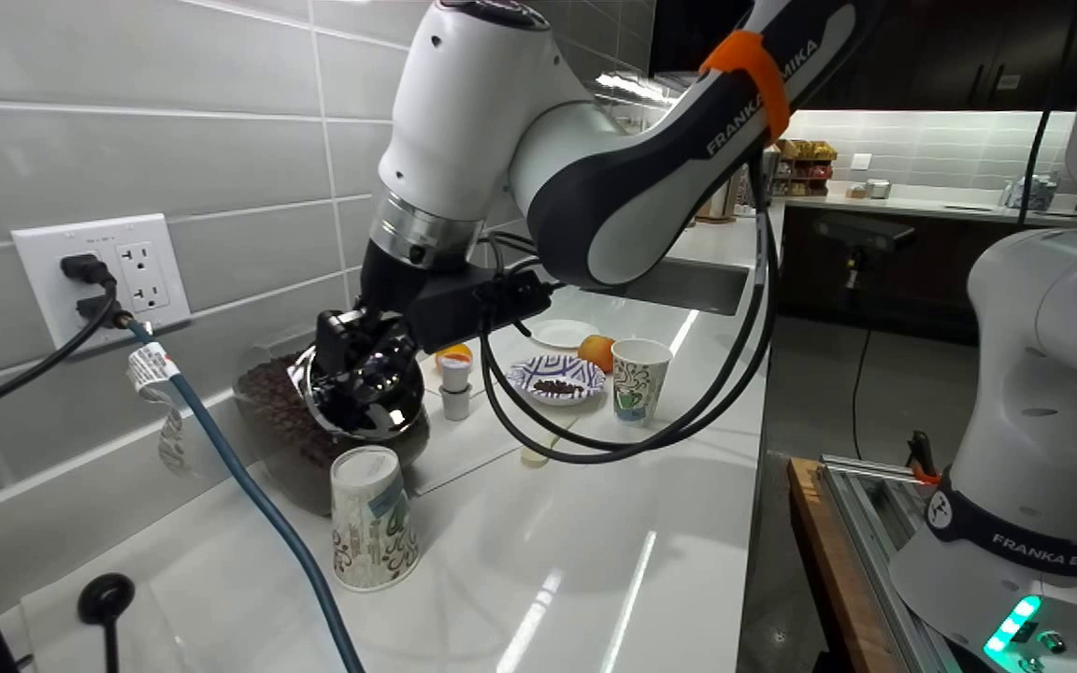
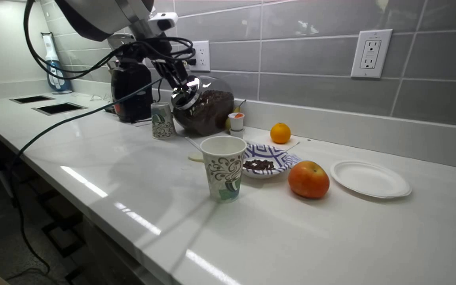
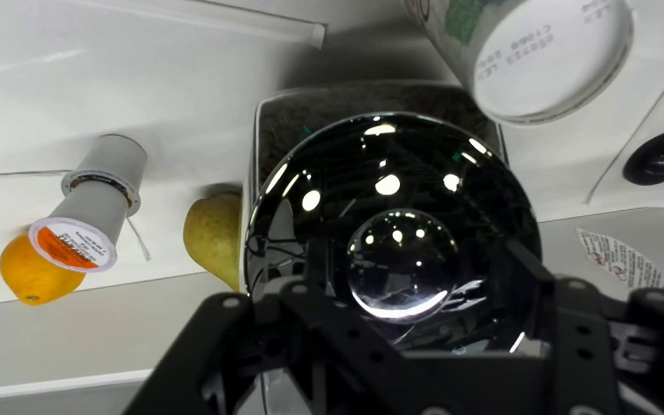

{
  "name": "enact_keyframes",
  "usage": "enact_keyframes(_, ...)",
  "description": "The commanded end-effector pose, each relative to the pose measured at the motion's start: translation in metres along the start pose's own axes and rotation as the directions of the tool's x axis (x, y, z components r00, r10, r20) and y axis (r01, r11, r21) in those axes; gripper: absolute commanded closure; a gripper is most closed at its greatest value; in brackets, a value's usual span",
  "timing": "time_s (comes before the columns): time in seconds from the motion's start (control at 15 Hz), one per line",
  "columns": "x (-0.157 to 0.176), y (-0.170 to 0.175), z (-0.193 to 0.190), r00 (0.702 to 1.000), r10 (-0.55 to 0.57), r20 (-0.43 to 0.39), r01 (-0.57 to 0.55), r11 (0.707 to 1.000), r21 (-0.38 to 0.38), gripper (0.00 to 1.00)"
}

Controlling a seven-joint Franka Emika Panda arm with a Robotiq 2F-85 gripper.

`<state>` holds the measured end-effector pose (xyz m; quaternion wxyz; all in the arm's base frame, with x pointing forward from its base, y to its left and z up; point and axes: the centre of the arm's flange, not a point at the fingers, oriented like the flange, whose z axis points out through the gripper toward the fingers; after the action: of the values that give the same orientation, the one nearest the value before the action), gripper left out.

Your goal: Remove the silver lid from the glass coffee jug

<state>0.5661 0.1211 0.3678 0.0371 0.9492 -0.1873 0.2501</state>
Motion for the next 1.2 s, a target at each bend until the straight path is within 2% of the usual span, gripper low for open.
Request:
enact_keyframes(0.0,0.002,-0.009,0.005,1.0,0.01,-0.023,-0.01,1.0,-0.018,0.33)
enact_keyframes(0.07,0.001,-0.009,0.005,1.0,0.011,-0.025,-0.012,1.0,-0.021,0.39)
enact_keyframes(0.13,0.001,-0.009,0.005,1.0,0.012,-0.028,-0.013,1.0,-0.023,0.36)
enact_keyframes(0.27,0.001,-0.009,0.004,0.999,0.013,-0.038,-0.013,1.0,-0.025,0.39)
enact_keyframes(0.33,0.001,-0.009,0.004,0.999,0.012,-0.039,-0.014,1.0,-0.027,0.44)
enact_keyframes(0.47,0.001,-0.008,0.003,0.999,0.015,-0.043,-0.016,0.999,-0.027,0.66)
enact_keyframes(0.6,0.0,-0.007,0.003,0.999,0.015,-0.045,-0.017,0.999,-0.037,0.79)
enact_keyframes(1.13,-0.004,0.0,-0.024,0.999,0.03,-0.032,-0.032,0.998,-0.058,0.79)
